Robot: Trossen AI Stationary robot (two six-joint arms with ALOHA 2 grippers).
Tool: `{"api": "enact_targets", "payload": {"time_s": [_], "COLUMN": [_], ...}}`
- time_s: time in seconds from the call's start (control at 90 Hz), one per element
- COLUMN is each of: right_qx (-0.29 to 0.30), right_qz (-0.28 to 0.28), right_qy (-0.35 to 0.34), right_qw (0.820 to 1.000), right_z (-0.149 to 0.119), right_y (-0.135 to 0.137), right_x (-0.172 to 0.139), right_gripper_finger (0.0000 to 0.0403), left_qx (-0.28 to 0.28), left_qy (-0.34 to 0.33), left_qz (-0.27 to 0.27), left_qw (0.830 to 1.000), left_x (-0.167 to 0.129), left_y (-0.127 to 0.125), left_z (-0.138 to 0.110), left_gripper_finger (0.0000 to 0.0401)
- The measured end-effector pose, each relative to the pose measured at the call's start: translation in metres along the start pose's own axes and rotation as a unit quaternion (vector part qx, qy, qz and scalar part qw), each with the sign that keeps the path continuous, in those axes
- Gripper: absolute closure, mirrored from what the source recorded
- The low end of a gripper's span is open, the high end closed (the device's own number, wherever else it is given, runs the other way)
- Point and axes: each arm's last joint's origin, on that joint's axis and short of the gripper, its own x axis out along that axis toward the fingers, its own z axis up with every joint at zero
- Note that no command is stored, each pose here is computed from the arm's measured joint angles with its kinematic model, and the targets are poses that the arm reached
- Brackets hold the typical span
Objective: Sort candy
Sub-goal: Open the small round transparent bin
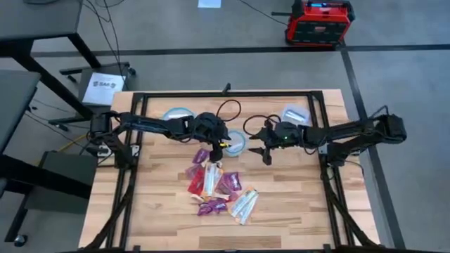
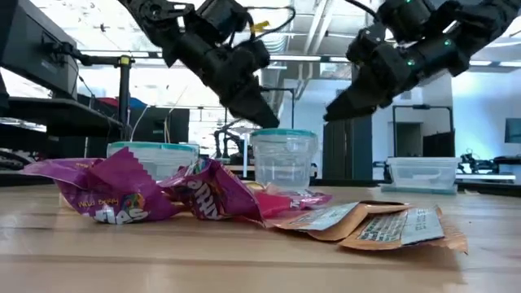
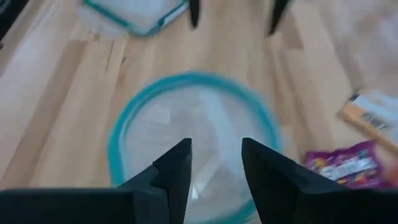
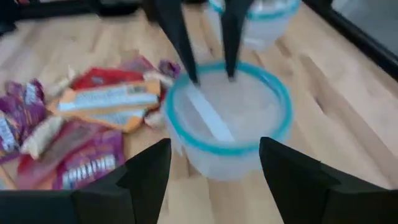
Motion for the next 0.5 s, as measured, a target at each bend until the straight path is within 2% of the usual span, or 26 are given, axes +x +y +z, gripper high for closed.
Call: {"api": "enact_targets", "payload": {"time_s": [0.156,0.222,0.289,0.433,0.5], "right_qx": [0.032,0.036,0.044,0.049,0.047], "right_qz": [0.004,0.012,0.021,0.047,0.048], "right_qy": [0.067,0.074,0.057,-0.031,-0.04], "right_qw": [0.997,0.997,0.997,0.997,0.997], "right_z": [-0.011,-0.018,-0.031,-0.052,-0.058], "right_y": [0.004,0.009,0.012,0.019,0.02], "right_x": [-0.012,-0.013,-0.009,0.006,0.014], "right_gripper_finger": [0.0172,0.0172,0.0172,0.0172,0.0172], "left_qx": [-0.02,-0.019,-0.015,-0.015,-0.016], "left_qy": [-0.005,-0.009,-0.006,0.007,-0.005], "left_qz": [-0.007,-0.007,-0.006,-0.003,-0.005], "left_qw": [1.0,1.0,1.0,1.0,1.0], "left_x": [0.0,0.0,0.004,0.021,0.026], "left_y": [-0.004,-0.004,-0.003,0.003,0.006], "left_z": [0.004,0.005,0.002,-0.011,-0.012], "left_gripper_finger": [0.0274,0.0274,0.0274,0.0274,0.0274]}}
